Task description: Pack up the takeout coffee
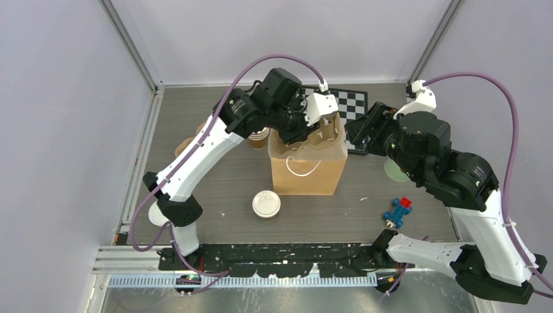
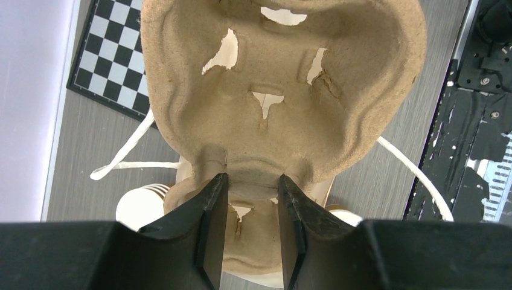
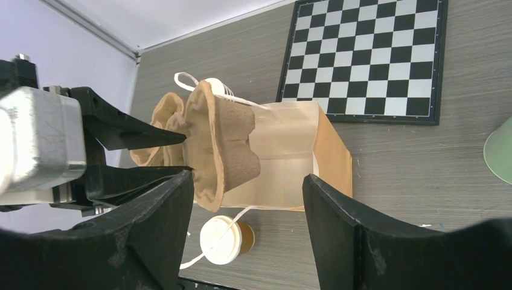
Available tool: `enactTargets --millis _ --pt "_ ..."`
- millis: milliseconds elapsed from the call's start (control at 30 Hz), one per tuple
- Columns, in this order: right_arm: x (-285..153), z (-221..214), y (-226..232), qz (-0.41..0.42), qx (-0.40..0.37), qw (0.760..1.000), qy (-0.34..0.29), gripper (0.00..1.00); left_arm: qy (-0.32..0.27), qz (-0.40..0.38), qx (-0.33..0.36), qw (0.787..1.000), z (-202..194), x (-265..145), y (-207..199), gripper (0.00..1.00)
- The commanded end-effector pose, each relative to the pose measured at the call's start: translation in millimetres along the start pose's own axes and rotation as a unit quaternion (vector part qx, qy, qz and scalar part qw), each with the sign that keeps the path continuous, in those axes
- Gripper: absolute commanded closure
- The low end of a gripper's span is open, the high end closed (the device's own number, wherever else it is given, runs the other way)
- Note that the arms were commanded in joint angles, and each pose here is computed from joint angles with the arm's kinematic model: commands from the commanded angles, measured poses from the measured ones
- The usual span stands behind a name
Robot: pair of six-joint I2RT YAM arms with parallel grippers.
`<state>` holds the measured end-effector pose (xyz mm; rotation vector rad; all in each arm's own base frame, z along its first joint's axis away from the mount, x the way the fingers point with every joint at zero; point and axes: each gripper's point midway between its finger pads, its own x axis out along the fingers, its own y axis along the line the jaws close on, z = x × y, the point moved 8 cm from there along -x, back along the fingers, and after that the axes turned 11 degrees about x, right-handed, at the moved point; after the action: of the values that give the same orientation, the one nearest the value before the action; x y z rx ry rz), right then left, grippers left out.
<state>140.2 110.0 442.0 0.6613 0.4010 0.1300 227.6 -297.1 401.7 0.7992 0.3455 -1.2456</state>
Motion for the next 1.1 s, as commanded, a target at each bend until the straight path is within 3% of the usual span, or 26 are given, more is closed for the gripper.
enactTargets --millis 0,533,1067 --pt "-1.7 7.2 0.2 -0.001 0.001 1.0 -0.023 0.29 0.023 -0.004 0.021 1.0 -4.1 5.8 -1.9 0.72" --pt "-1.4 6.9 1.1 0.004 -0.016 1.0 -0.017 0.28 0.074 -0.046 0.037 0.996 -19.2 44.3 -12.0 0.71" --pt "-0.7 4.4 -1.4 0.002 -0.02 1.0 -0.014 0.28 0.131 -0.063 0.081 0.986 -36.3 48.5 -24.7 0.71"
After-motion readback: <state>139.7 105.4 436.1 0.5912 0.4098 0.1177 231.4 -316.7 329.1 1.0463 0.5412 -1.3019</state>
